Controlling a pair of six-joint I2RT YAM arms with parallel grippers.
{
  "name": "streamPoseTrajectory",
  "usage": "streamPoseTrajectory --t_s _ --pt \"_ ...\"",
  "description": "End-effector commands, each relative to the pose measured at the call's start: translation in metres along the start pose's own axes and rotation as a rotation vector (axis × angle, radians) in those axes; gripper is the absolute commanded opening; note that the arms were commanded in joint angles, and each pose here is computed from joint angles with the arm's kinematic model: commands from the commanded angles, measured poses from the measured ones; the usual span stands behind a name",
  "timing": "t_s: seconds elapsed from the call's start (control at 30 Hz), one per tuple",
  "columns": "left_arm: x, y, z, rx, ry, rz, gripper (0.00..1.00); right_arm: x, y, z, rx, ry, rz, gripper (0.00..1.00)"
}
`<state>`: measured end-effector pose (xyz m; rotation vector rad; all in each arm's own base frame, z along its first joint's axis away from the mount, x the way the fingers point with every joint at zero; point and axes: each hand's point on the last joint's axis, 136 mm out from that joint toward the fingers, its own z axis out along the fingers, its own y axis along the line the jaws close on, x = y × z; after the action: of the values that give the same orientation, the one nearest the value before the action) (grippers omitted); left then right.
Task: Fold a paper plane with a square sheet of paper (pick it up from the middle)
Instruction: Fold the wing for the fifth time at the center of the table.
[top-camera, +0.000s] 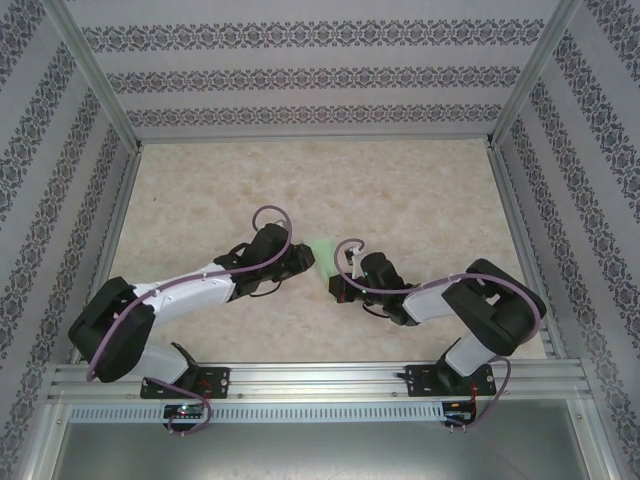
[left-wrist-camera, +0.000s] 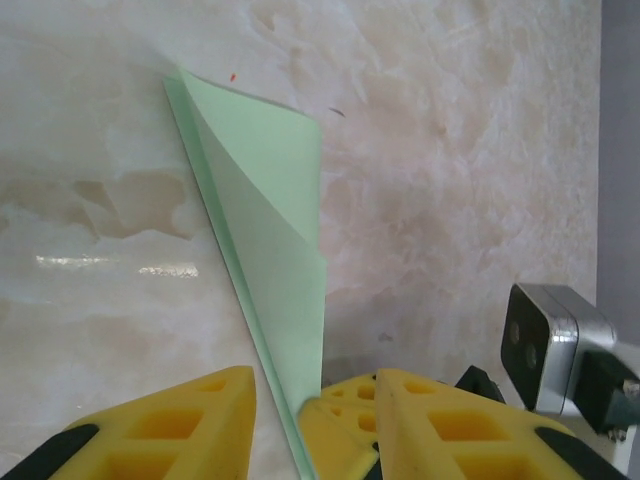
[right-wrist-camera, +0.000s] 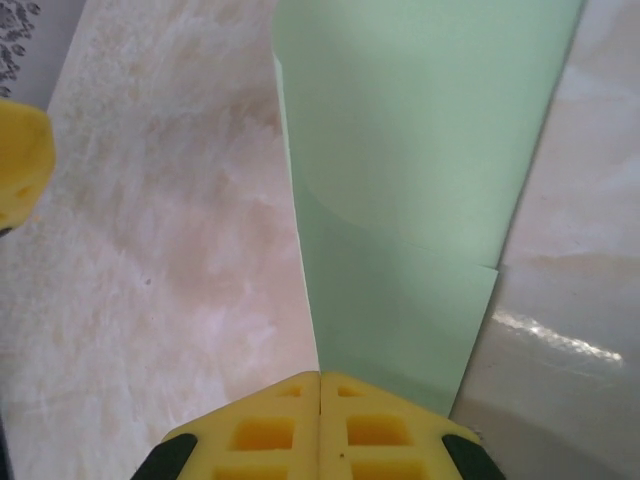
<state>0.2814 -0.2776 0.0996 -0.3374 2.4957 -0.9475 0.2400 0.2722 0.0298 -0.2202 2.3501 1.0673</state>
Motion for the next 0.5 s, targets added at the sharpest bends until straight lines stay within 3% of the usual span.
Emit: streamPoseTrajectory --t_s 0.0,0.3,0.47 --pt "0.0 -0.021 0.012 0.074 0.034 0.043 0.35 0.005 0.0 0.0 -0.064 0.011 0.115 0.0" --pt "0.007 -0.036 0.038 0.133 0.105 0.089 0.34 0.002 -0.011 -0.002 -0.062 -0.02 0.197 0.0" --pt "0.009 -0.036 0.049 0.124 0.129 0.098 0.34 -0.005 0.007 -0.005 -0.125 -0.017 0.187 0.0"
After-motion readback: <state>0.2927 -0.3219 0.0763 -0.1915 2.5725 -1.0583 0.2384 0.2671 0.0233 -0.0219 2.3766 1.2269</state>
